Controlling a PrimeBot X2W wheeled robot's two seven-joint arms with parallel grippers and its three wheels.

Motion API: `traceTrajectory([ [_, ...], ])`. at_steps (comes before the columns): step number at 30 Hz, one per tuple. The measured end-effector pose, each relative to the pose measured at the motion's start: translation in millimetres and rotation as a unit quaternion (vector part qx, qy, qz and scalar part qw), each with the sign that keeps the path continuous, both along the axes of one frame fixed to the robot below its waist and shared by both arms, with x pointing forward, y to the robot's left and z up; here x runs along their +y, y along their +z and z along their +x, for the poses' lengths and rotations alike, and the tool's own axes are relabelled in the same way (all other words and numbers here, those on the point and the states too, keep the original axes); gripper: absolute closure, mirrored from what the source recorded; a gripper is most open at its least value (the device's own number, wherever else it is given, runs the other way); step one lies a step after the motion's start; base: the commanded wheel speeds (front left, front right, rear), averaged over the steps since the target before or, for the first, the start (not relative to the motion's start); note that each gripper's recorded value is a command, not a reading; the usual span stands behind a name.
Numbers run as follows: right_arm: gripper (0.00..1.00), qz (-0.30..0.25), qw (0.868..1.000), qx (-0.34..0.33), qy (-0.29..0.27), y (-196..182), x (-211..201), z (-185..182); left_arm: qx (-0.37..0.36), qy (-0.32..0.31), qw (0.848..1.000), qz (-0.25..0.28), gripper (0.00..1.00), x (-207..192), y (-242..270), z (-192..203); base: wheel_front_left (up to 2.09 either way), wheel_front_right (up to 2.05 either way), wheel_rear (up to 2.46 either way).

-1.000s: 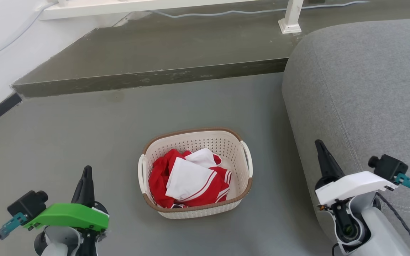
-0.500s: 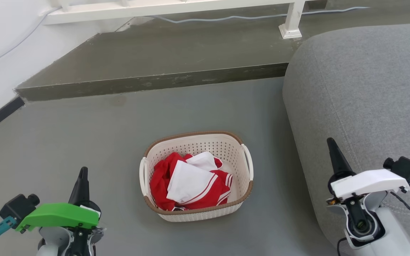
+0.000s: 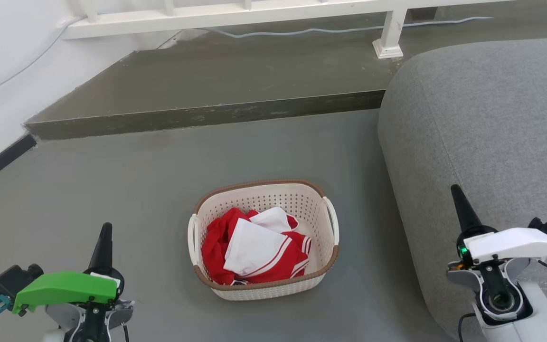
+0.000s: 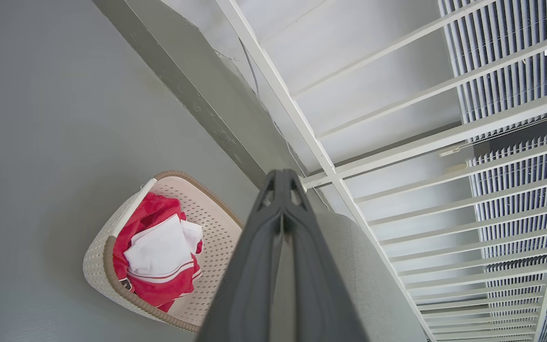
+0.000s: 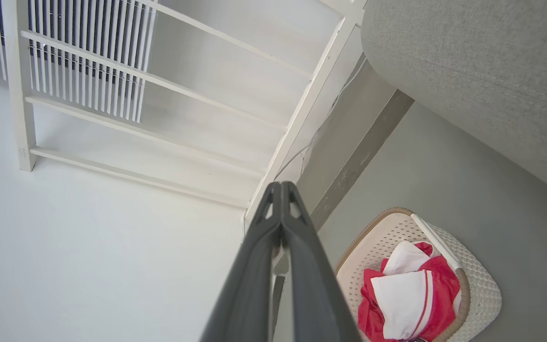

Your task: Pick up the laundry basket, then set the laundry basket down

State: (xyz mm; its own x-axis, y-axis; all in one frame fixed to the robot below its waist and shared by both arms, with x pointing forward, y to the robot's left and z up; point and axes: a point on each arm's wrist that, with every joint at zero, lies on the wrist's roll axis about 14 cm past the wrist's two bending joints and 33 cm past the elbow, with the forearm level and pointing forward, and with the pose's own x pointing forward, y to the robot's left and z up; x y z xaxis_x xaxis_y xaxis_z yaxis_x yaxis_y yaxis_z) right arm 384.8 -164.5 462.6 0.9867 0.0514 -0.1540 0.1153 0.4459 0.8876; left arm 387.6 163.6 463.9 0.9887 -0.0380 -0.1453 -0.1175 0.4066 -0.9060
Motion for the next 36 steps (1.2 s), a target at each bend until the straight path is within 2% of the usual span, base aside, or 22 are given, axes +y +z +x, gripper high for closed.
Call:
traceTrajectory([
  [13,1.0,0.082,0.996,-0.006,-0.025,7.0,-13.5,-0.3,-0.006,0.011,0.997,-0.074,1.0,6.2,7.3,-1.0,0.0,0.0,0.0],
  [36,1.0,0.225,0.972,-0.033,-0.063,22.3,-38.2,-2.8,-0.03,0.024,0.977,-0.21,1.0,18.1,22.9,-3.7,0.0,0.0,0.0],
])
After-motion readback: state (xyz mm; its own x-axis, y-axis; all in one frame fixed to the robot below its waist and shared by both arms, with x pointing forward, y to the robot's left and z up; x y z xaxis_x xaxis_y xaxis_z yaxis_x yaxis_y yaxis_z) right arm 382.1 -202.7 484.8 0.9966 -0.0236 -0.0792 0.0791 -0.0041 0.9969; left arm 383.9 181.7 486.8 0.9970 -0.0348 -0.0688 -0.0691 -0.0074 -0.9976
